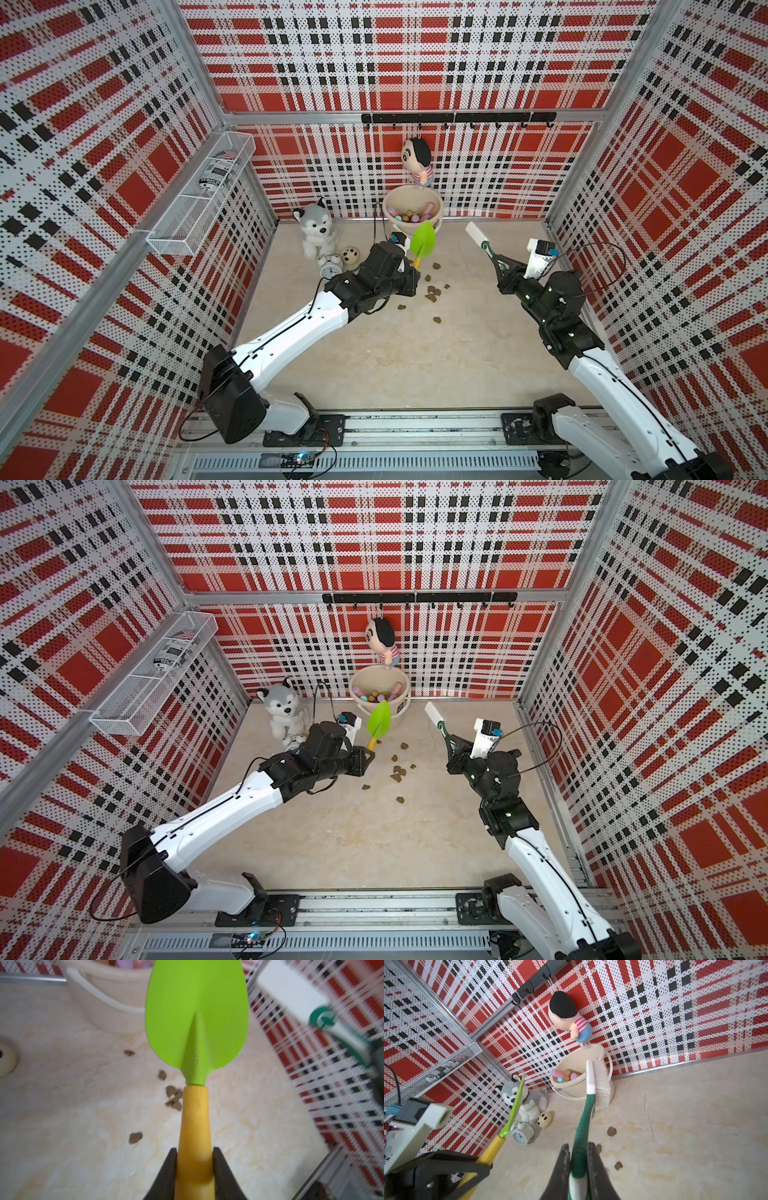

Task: Brush the soil off the hand trowel and place it into the bucket
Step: Place the hand trowel in the bucket.

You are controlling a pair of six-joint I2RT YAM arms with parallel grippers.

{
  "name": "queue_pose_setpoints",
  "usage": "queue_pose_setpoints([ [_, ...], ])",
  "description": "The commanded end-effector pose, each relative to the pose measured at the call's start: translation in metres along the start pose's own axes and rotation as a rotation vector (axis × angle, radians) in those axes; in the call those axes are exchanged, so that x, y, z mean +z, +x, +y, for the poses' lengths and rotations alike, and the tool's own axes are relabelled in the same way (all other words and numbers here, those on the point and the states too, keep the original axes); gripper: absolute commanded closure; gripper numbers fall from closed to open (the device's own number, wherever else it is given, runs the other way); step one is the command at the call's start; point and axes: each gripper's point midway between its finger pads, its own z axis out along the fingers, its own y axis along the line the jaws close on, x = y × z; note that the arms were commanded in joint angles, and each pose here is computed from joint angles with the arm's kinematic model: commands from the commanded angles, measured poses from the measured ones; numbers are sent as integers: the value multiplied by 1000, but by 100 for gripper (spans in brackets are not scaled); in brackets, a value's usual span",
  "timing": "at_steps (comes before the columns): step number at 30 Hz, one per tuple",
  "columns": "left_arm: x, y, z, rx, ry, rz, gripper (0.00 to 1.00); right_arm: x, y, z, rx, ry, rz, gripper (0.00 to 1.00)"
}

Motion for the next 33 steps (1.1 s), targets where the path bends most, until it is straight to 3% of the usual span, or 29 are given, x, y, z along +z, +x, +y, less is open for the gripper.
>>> queue_pose_setpoints([
  [1, -8, -66, -24, -206, 230, -218, 98, -7, 6, -7, 41, 20, -17, 100],
  [6, 30, -90, -26, -466, 376, -131, 100, -18, 13, -13, 47, 38, -25, 100],
  [13, 66, -124, -40, -795, 639, -90, 100, -24, 10, -13, 27, 52, -33, 100],
  [25, 117, -143, -24, -1204, 778, -53, 100, -32, 4, -13, -29, 78, -26, 100],
  [33, 147, -149, 4, -1351, 753, -69, 100, -33, 0, -11, -29, 77, -41, 100],
])
